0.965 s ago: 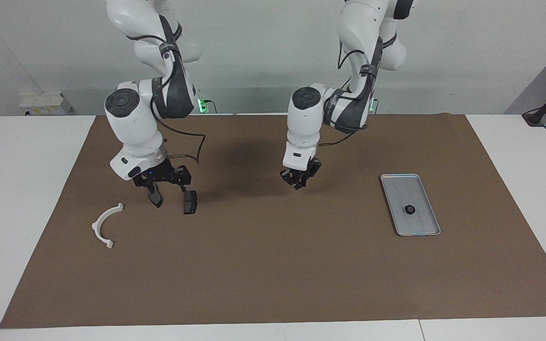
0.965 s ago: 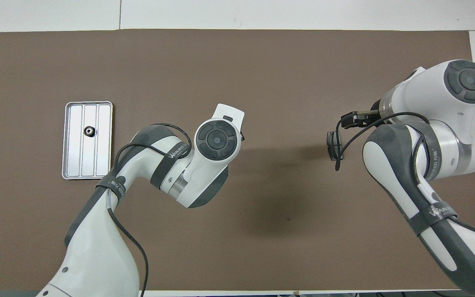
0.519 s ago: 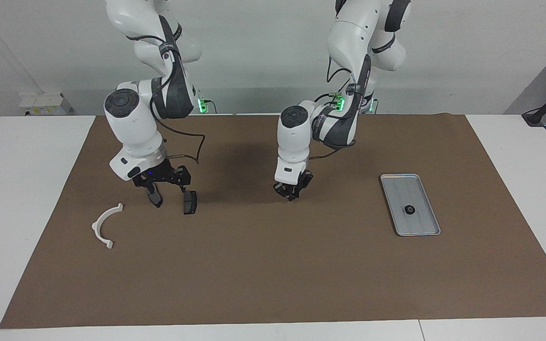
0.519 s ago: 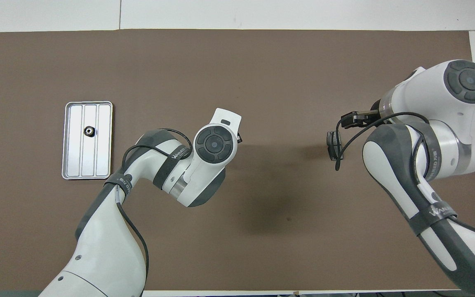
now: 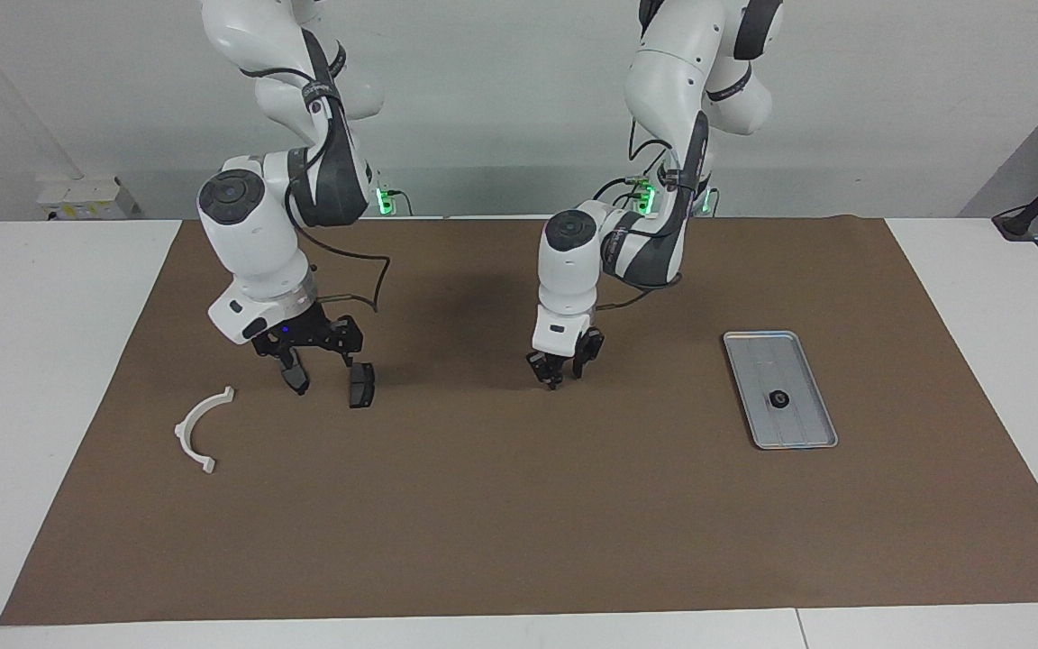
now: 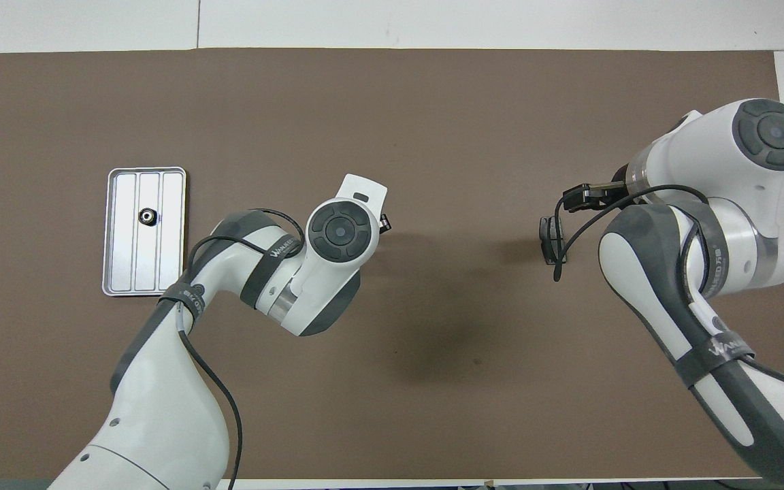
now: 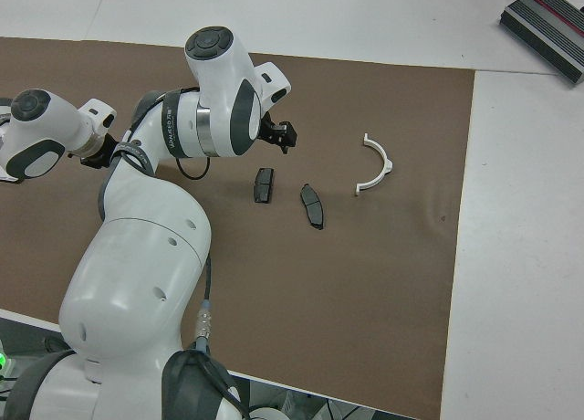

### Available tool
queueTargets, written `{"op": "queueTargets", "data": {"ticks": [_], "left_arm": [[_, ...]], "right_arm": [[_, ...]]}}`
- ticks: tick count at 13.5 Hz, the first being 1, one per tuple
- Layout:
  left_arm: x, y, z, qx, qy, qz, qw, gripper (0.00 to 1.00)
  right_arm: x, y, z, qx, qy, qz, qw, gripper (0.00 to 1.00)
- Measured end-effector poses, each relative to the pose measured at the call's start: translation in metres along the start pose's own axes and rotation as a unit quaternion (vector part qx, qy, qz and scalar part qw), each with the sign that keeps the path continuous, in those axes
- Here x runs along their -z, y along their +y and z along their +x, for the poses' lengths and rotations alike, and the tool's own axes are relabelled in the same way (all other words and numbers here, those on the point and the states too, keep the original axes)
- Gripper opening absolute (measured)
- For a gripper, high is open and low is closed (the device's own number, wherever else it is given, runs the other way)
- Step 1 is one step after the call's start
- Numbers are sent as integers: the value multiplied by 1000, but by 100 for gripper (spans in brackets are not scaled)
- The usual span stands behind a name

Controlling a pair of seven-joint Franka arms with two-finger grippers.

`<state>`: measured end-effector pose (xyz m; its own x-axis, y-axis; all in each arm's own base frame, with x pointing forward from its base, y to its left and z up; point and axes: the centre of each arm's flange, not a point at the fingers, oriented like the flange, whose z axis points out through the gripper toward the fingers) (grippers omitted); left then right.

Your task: Place bearing gear from tray to pile

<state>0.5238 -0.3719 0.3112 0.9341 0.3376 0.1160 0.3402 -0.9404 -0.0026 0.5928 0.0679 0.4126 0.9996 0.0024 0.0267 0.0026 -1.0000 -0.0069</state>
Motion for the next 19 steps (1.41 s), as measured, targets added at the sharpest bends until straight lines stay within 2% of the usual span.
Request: {"op": "queueTargets", "data": {"ticks": [1,3,5,7,9,10,12,15,19], "left_arm": [[21,-16,21,-6,-6,6,1000,78],[94,-79,76,-39,-30,1,999,100],[157,-177,129,-86,-44,-10,995,100],[175,-263,170,-125,-38,-18,991,100],[160,-319,198,-155,-29,-22,987,100],[144,-329,207,-161,-20,-23,986,100],[104,-328,218,-165,-4,-23,986,100],[47,-318,227,-172,1,-20,985,100],[19,-317,229,-174,-3,-17,985,100]], "right_arm": [[0,0,0,0,0,0,1000,100],[0,0,0,0,0,0,1000,100],[-1,0,0,-4,0,0,1000,100],[-1,-9,-1,-26,-1,1,1000,100],[0,-53,-7,-64,2,3,998,100],[0,-83,-13,-81,5,6,997,100],[-2,-136,-25,-108,9,11,994,100],[-15,-202,-35,-162,4,13,987,100],[-33,-287,-44,-193,5,6,981,100]]}}
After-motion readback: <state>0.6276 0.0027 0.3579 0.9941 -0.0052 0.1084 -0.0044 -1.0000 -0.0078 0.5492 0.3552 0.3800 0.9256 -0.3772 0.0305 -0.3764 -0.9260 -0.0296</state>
